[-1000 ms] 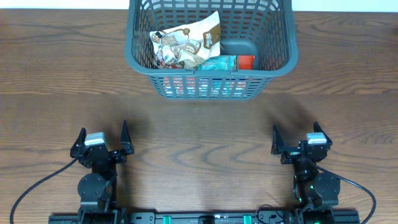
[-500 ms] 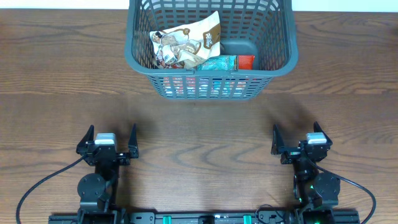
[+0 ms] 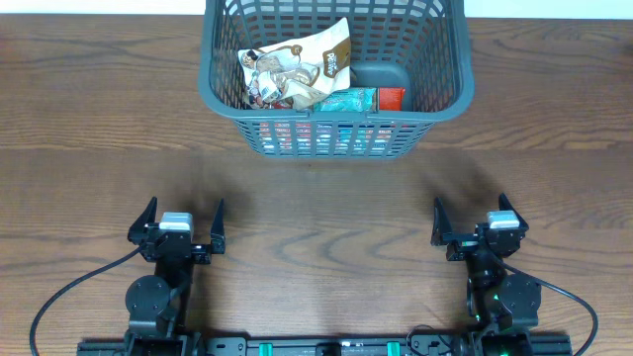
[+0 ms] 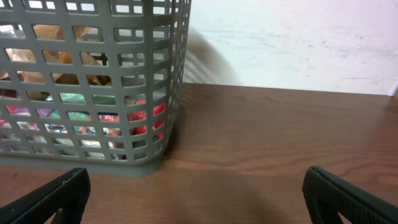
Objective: Pack container
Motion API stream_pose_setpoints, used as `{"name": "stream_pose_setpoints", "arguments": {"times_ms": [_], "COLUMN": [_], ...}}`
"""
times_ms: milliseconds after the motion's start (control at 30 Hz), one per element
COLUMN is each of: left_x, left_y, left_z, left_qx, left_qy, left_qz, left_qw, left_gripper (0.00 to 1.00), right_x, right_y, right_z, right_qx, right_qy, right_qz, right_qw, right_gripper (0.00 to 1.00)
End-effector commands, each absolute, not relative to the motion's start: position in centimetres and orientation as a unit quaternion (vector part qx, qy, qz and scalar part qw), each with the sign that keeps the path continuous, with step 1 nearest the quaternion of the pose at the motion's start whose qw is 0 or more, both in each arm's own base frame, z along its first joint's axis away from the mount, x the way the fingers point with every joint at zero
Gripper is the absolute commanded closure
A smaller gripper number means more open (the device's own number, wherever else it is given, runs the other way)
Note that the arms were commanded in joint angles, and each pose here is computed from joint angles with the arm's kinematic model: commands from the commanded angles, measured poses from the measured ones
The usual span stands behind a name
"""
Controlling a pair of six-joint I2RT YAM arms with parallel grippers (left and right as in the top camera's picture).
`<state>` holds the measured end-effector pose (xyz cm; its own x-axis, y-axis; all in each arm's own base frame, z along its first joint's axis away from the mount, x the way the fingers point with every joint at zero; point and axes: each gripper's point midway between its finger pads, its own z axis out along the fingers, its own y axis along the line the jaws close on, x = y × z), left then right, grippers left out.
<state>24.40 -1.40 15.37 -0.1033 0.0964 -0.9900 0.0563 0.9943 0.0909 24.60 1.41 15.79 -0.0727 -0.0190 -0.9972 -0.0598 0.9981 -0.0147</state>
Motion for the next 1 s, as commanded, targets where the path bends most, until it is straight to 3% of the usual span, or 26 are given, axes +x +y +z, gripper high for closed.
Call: {"name": "stream_pose_setpoints", "arguments": {"times_ms": [0, 967], "left_x": [24.33, 24.34], "left_y": [-1.55, -1.53], "left_z": [13.60, 13.66], "left_qx": [0.059, 0.053], "left_qy": [0.758, 0.758], "left_qz": [0.016, 0.012], "left_qw": [0.649, 0.650], "left_gripper": [0.01, 0.01], "right_x": [24.59, 24.59], "right_y": [1.27, 1.27], "right_z": [15.69, 15.69], "right_qx": [-0.031, -0.031], "right_qy": [0.732, 0.732], "right_qz": [0.008, 0.008], "right_qw": [0.681, 0.681], "right_gripper": [0.01, 0.01]}}
